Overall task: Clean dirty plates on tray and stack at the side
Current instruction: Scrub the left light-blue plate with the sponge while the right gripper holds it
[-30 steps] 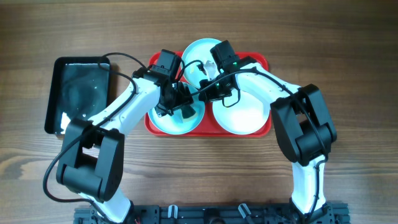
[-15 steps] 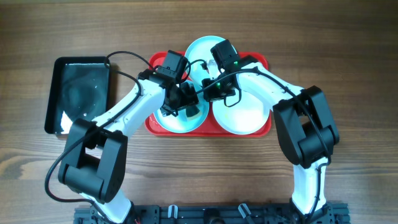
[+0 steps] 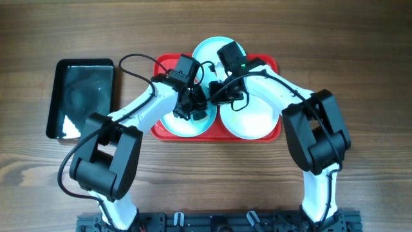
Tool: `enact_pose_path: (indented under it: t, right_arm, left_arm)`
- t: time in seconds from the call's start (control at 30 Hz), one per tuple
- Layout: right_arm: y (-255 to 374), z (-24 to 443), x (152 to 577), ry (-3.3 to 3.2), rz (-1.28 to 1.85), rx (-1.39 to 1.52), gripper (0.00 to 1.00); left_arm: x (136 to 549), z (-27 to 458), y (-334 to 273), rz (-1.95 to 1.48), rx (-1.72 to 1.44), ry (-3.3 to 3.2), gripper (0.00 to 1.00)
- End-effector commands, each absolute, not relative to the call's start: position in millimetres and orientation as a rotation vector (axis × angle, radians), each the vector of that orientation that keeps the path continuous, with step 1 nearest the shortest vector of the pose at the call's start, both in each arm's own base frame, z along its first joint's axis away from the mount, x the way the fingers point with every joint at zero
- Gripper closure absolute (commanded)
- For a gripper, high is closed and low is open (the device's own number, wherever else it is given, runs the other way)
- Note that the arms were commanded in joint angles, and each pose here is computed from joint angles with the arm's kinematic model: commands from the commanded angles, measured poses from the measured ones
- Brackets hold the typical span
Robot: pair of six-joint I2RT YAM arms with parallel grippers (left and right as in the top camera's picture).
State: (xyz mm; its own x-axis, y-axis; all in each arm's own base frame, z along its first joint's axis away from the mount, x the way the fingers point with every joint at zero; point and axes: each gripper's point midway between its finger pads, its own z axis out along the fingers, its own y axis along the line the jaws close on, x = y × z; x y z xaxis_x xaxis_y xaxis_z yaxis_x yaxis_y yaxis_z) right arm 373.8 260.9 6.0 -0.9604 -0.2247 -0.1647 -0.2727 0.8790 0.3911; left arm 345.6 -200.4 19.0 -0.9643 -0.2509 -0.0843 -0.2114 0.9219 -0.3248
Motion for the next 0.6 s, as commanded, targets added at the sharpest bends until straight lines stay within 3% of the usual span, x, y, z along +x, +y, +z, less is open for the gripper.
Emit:
enact_pose_path:
  t: [0.0,0.13,0.33,0.43,0.57]
  right_arm:
    - [271.8,20.9,372.5,2.897,0.631,-0.426,0.95]
    - [273.9,20.9,370.9,2.897,0.632,-0.434,0.87]
    - [280.5,21.1,367.6,2.889,0.63,-0.46,0.9]
    - [278.3,20.0,369.8,2.886,0.599,-0.454,0.96]
    - [276.5,19.3,370.9,2.887,0.581,-0.447,0.96]
  left_arm:
    - [342.8,13.0,-202.2,-0.481,-0.347,2.972,0.55]
    - [343.8,12.6,-200.5,-0.466,-0.349,2.968,0.55]
    - [343.7,12.6,-200.4,-0.465,-0.349,2.968,0.59]
    - [343.6,12.6,-200.4,-0.465,-0.349,2.968,0.78]
    - [344.2,12.4,-199.3,-0.456,-0.35,2.966,0.83]
